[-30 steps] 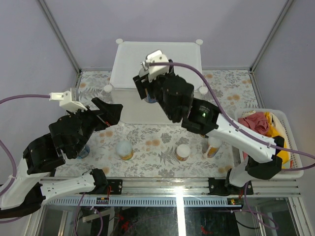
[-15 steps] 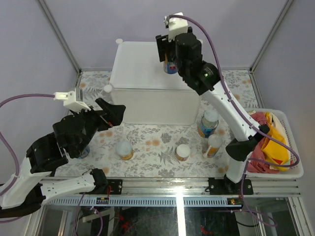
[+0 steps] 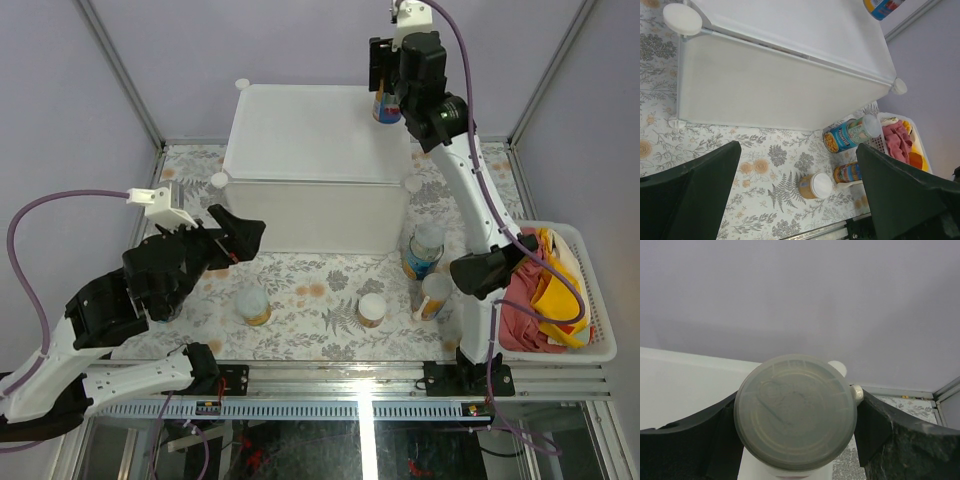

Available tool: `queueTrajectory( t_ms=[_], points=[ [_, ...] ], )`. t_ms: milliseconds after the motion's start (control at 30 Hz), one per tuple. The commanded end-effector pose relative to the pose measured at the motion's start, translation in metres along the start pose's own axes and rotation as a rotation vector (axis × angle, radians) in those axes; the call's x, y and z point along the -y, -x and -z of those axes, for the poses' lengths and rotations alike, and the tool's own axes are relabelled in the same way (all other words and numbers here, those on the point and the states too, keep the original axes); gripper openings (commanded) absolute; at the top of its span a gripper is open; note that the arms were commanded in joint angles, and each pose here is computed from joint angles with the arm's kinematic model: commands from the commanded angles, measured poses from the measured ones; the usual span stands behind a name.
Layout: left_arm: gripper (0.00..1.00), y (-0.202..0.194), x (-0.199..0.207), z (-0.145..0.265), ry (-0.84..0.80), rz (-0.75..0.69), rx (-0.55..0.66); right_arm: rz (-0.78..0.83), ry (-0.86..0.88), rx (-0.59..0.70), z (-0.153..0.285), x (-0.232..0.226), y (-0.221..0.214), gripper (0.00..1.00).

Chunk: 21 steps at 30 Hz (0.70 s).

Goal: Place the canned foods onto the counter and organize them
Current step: Place the canned food on the counter.

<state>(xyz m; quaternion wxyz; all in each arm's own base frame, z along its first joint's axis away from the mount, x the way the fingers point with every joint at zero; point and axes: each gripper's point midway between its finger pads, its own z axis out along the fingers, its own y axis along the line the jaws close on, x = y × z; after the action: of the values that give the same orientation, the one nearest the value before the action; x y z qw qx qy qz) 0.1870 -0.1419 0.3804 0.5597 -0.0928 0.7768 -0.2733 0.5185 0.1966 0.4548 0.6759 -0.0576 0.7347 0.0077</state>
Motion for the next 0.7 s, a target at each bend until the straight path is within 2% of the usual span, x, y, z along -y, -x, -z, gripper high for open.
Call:
queueTrajectory(
  t_ms=[0,667],
  points=[
    [1.0,0.0,0.008,-0.005,-0.021,0.032,0.016,-0.136,0.022,0.284,0.025,0.024,0.1,0.0],
    [1.0,-0.009,-0.001,-0.014,0.027,0.078,0.03,-0.132,0.063,0.283,-0.009,0.027,0.084,0.0]
  ],
)
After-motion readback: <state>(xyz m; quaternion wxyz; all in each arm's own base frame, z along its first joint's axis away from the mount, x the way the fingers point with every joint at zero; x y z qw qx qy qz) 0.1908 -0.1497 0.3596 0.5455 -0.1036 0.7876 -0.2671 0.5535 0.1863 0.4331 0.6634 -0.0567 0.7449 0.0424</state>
